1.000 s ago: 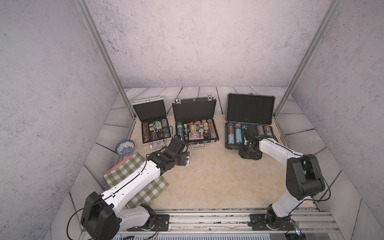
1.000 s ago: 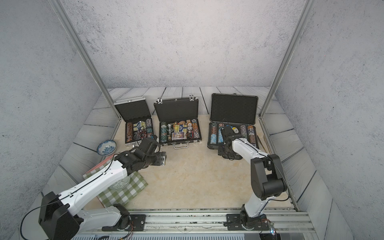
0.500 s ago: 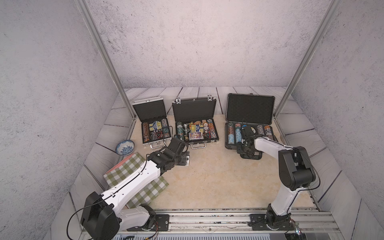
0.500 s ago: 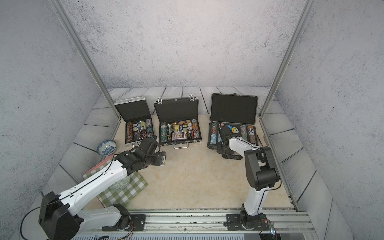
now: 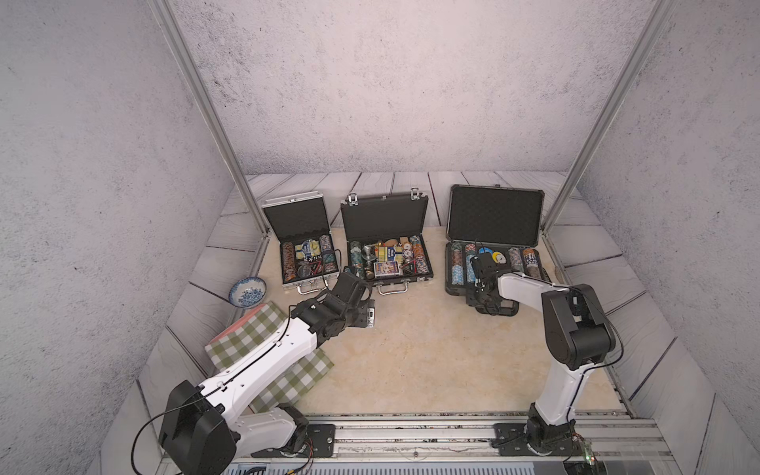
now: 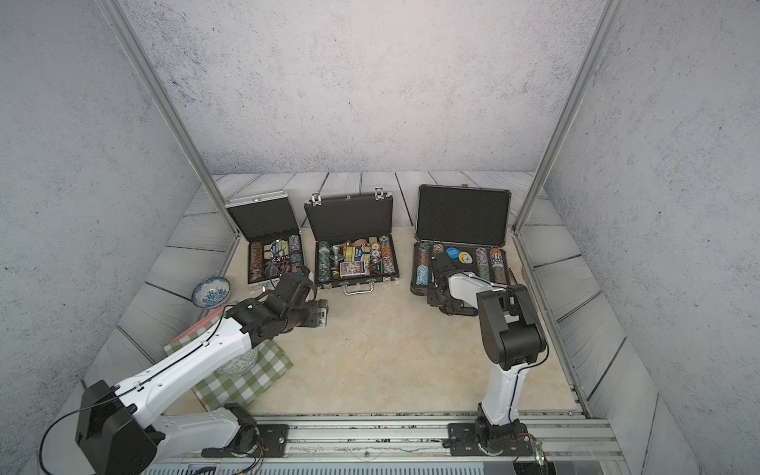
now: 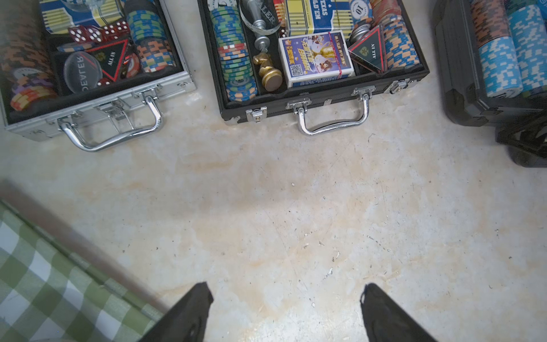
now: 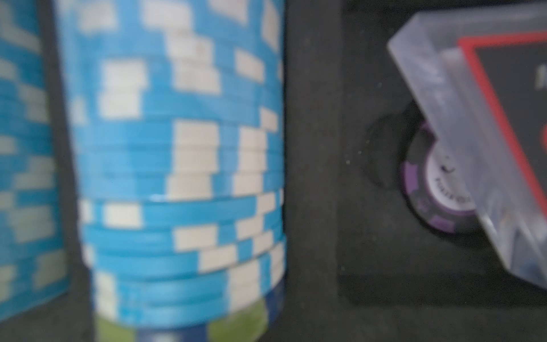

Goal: Close the poker set cases
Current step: Move the poker set case to the center of the board.

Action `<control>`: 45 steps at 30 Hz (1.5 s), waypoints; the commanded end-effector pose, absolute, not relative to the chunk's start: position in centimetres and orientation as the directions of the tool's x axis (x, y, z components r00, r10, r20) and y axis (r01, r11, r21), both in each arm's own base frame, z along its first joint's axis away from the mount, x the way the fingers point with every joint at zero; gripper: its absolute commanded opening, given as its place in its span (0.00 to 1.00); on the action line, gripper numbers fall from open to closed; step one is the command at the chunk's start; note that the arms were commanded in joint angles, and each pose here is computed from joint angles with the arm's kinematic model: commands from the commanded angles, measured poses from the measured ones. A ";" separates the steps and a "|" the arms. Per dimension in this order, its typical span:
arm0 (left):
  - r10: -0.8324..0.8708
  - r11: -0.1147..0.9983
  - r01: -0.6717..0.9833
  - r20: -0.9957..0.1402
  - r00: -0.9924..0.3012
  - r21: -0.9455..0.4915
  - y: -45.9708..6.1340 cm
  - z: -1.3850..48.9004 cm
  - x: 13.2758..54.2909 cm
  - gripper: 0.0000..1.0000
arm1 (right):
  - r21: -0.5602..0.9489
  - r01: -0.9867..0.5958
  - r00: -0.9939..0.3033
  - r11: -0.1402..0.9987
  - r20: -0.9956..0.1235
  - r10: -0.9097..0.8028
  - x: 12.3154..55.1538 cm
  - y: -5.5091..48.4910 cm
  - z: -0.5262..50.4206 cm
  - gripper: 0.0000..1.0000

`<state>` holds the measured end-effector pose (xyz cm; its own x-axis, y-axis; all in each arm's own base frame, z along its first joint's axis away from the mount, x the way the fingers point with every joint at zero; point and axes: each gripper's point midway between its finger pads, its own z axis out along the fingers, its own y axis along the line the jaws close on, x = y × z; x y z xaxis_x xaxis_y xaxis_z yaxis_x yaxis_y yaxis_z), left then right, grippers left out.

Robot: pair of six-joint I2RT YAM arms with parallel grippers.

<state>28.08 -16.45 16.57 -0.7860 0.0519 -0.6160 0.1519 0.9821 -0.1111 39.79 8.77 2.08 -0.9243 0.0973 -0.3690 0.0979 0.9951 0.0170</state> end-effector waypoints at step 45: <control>0.049 0.991 0.121 -0.647 -0.760 -0.066 -14.3 17.6 27.7 0.85 | -0.018 0.225 -0.955 0.974 -0.203 0.216 25.3 10.4 4.6 0.07</control>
<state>27.88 -14.96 17.83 -0.7613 0.0414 -0.6471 0.1245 0.9887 -0.0832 27.71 11.15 2.43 -0.9703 0.1082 -0.2165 0.1158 0.9930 -0.0226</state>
